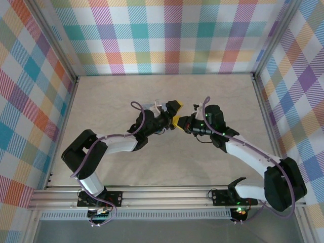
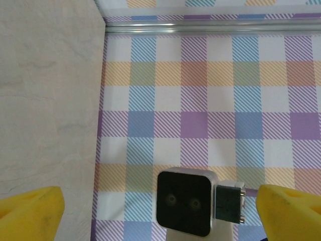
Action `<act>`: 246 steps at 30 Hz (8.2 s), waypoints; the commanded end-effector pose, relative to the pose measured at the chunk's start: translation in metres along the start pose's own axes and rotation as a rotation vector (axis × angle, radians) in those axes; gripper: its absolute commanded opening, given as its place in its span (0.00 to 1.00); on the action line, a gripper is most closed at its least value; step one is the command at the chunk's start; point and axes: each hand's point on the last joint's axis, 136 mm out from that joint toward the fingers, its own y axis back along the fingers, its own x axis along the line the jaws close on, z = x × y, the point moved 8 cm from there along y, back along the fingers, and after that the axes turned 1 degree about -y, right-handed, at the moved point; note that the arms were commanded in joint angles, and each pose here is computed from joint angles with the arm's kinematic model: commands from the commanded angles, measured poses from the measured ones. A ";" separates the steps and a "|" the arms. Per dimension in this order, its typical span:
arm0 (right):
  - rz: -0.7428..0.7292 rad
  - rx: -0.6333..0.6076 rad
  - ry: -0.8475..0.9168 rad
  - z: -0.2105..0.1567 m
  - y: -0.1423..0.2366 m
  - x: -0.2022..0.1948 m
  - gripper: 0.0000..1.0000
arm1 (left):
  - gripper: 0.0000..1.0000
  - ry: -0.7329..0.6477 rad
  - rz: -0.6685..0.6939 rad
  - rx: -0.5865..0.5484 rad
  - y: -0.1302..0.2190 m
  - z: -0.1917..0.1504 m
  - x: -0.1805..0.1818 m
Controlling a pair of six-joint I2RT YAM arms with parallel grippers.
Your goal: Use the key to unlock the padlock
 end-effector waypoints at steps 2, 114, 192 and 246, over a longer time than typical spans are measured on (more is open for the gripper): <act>-0.001 -0.033 0.005 0.005 -0.001 0.007 0.00 | 0.97 -0.037 -0.095 0.023 -0.005 -0.006 -0.020; 0.259 -0.027 0.044 0.017 0.036 0.011 0.41 | 0.00 -0.546 0.088 0.069 0.019 -0.014 -0.042; 0.096 -0.017 -0.092 0.012 0.016 -0.017 0.00 | 0.16 -0.539 0.080 0.098 0.010 -0.026 -0.041; 0.049 -0.005 -0.088 0.002 0.028 -0.015 0.00 | 0.07 -0.548 0.144 0.077 0.008 -0.022 -0.027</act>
